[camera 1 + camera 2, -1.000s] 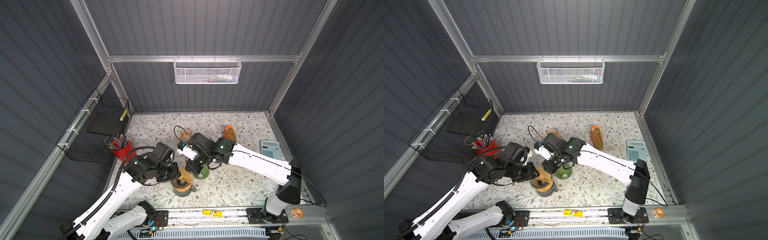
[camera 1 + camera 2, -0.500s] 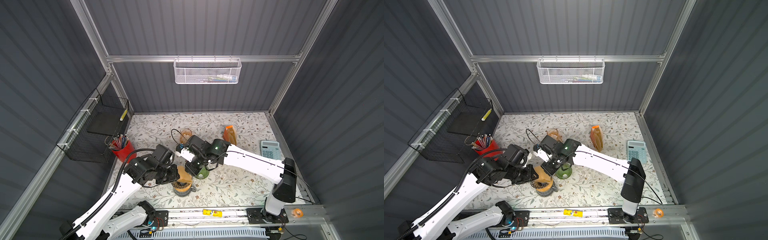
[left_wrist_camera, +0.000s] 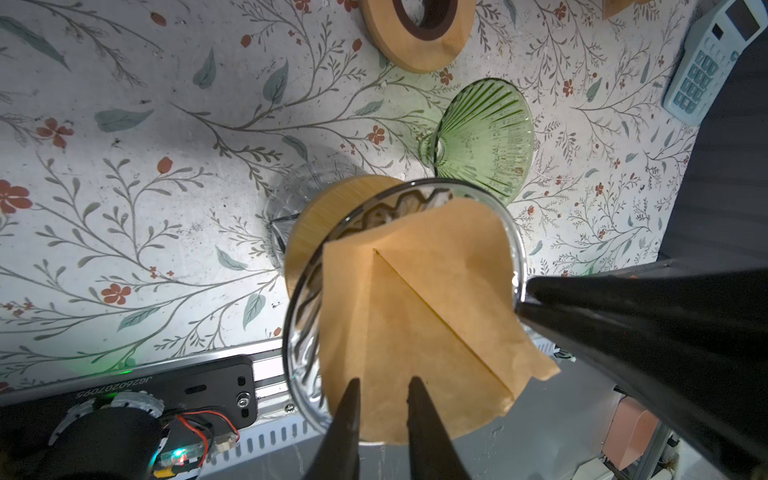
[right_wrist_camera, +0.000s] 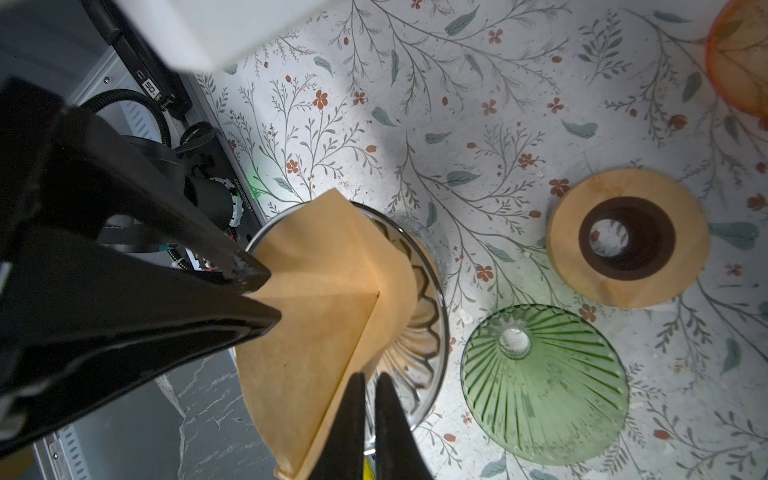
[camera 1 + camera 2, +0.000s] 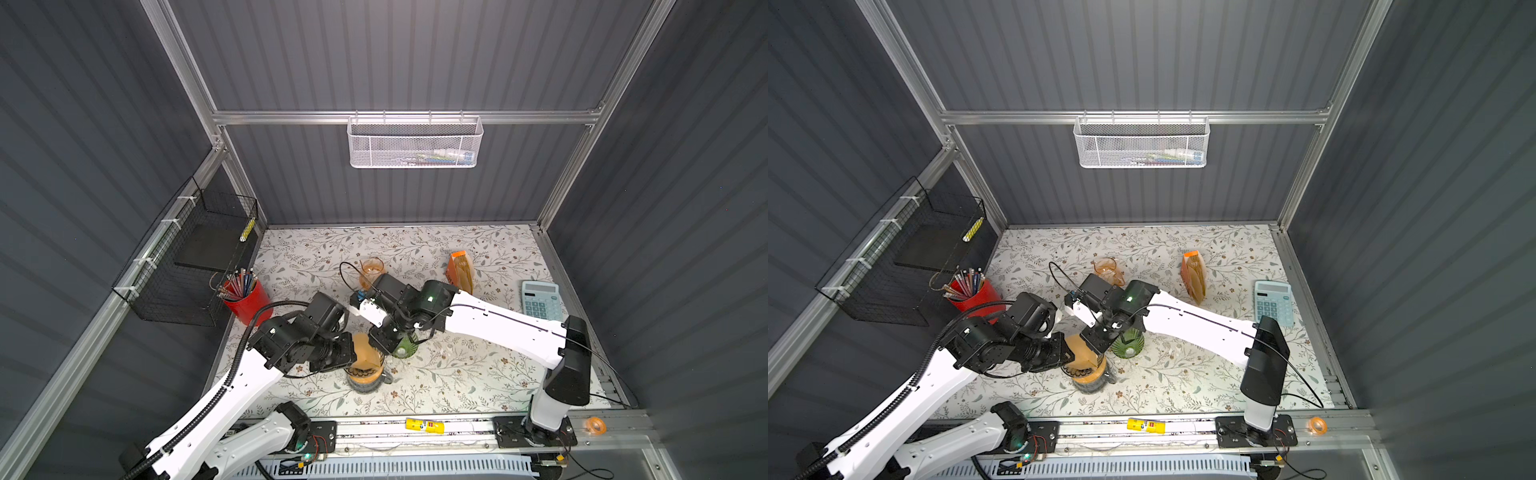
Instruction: Place the coffee filter in the dripper
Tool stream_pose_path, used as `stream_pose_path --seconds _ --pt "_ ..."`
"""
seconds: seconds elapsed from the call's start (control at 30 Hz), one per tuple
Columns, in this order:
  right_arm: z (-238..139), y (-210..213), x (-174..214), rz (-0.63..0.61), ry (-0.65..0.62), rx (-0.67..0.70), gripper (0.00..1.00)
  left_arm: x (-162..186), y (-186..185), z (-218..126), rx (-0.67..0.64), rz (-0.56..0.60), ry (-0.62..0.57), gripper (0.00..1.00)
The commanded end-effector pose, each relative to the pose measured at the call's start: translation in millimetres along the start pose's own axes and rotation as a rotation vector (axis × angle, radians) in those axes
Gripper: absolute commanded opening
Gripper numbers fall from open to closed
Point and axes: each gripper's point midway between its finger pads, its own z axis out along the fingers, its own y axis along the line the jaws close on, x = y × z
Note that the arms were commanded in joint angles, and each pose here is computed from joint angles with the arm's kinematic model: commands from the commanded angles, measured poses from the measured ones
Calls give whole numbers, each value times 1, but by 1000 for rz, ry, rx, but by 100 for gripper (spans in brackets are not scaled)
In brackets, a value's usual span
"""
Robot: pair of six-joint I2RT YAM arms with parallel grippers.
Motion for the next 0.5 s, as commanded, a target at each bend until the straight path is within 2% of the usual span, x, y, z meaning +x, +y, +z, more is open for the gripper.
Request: stream_pose_path --seconds 0.0,0.47 --pt "7 -1 -1 4 5 16 11 5 7 -1 -26 -9 8 22" --pt "15 -4 3 0 24 44 10 6 13 4 -51 -9 16 22"
